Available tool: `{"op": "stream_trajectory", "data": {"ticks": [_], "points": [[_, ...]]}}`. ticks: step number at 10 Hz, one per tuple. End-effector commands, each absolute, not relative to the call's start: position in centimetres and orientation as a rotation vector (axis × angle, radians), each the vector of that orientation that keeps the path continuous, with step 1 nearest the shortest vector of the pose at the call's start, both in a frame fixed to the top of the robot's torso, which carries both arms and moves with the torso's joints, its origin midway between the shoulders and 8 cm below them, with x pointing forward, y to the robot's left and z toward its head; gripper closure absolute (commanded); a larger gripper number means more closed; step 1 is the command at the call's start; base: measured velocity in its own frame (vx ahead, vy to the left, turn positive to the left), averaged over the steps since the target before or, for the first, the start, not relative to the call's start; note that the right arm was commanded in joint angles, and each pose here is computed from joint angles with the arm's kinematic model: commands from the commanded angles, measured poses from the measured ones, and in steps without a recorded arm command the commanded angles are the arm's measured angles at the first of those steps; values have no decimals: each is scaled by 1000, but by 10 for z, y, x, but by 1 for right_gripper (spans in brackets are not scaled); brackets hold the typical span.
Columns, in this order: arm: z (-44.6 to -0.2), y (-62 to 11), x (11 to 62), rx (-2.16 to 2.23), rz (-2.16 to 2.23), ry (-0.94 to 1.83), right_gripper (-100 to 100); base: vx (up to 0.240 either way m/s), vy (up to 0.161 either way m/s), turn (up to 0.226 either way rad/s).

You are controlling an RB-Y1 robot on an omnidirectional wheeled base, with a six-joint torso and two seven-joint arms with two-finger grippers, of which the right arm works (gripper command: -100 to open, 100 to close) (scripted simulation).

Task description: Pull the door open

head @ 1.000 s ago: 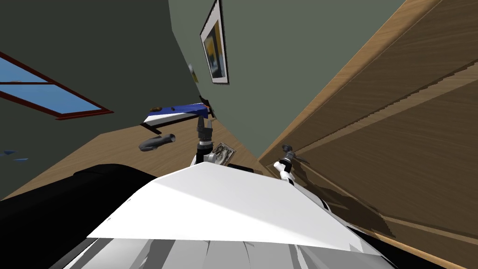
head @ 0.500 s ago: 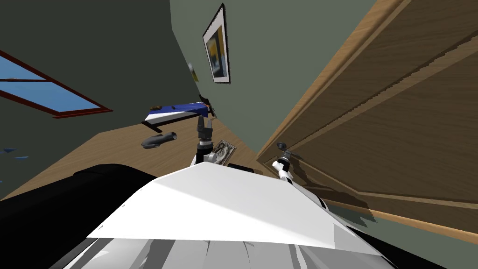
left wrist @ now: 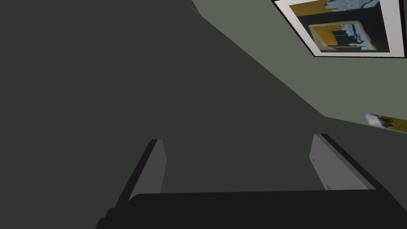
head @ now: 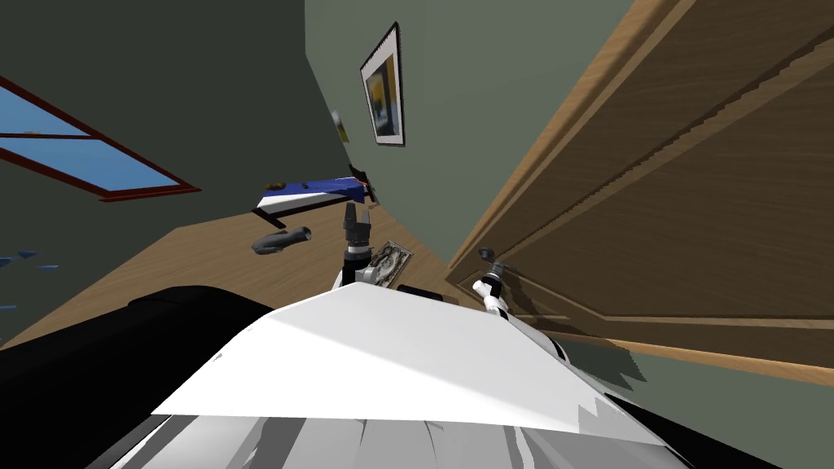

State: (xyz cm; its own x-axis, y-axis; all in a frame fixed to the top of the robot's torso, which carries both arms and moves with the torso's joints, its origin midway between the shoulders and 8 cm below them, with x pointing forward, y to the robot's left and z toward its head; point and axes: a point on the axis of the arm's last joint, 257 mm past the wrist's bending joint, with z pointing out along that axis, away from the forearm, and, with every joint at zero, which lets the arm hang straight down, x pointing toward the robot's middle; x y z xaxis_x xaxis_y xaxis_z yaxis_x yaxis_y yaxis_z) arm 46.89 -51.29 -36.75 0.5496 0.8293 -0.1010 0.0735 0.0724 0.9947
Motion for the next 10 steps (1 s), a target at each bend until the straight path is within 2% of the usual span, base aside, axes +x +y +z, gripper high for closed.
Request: {"op": "stream_trajectory", "data": {"ticks": [1,4,10], "points": [[-359,-531,463,1391,661,822,100,1,1,-15],[-359,-531,463,1391,661,822,100,14,-3,-9],[-357,-512,477,1372,703,857,100,-154,-20,22]]}}
